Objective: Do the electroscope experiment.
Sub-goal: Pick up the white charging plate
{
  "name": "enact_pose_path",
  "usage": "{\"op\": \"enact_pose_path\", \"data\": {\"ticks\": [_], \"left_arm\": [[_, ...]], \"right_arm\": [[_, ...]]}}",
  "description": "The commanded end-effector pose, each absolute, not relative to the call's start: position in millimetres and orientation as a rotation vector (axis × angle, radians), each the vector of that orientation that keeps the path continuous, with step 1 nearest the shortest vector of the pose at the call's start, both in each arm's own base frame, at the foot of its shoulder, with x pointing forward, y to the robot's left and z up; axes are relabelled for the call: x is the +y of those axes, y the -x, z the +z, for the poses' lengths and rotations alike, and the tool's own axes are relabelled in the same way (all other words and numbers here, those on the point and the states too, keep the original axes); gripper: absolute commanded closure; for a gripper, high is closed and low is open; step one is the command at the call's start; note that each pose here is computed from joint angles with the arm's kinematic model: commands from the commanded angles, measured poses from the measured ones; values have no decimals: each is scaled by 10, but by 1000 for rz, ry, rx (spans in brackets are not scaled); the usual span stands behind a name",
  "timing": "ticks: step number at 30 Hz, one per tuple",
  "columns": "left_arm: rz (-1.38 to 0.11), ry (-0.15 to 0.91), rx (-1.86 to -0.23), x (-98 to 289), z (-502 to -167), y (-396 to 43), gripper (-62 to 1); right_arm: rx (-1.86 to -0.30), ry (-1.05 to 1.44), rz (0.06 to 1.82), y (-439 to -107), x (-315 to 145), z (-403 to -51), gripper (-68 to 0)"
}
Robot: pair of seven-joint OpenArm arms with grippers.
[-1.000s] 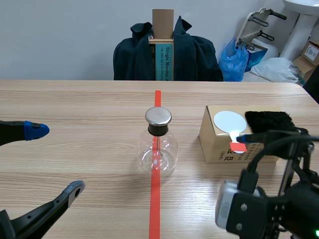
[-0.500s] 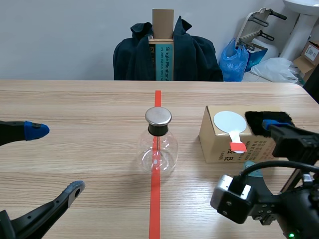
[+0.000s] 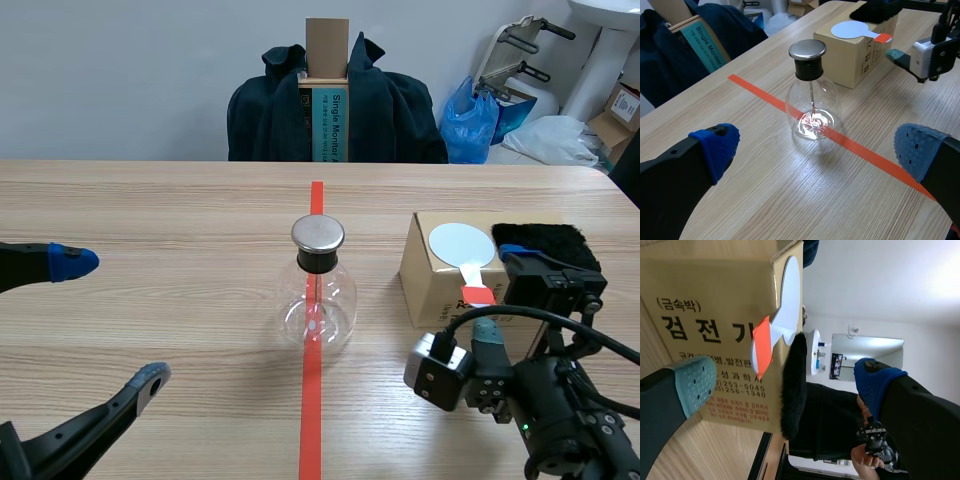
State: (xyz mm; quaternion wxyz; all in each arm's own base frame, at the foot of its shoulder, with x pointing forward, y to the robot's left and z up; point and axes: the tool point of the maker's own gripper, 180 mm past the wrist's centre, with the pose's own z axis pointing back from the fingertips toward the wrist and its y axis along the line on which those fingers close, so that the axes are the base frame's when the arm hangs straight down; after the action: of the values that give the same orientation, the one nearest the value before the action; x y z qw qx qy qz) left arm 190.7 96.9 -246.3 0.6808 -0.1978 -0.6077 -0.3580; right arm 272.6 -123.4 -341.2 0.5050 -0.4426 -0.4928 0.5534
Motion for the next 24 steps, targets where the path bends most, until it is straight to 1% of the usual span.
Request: {"op": "enact_pose_path", "data": {"ticks": [1,15,16,17,18,19,22,24], "left_arm": [[-789,455,-1377,965,-2428,-1896,-623],[-789,456,-1377,965,-2428,-1895,-623],[-789,456,-1377,965,-2428,-1895,-623],[-789,456,-1377,965,-2428,-1895,-623],[-789,456,-1377,965,-2428,-1895,-623],[-789,456,-1377,965,-2428,-1895,-623],[-789,456,-1377,965,-2428,-1895,-623],[-789,456,-1377,965,-2428,-1895,-623]], "right_arm": [[-1225,1097,1322,-2803,-1213,-3305,-560],[-1240,1077,1363,-2821,-1116,-3350,-559],[-1242,1076,1365,-2820,-1111,-3350,-549],[-1242,1075,1366,-2820,-1109,-3350,-518],[-1242,1075,1366,-2820,-1109,-3350,-469],[-1242,1075,1366,-2820,-1109,-3350,-407],[-1242,1075,1365,-2820,-1110,-3350,-185],[-1242,1076,1365,-2821,-1111,-3348,-62]]}}
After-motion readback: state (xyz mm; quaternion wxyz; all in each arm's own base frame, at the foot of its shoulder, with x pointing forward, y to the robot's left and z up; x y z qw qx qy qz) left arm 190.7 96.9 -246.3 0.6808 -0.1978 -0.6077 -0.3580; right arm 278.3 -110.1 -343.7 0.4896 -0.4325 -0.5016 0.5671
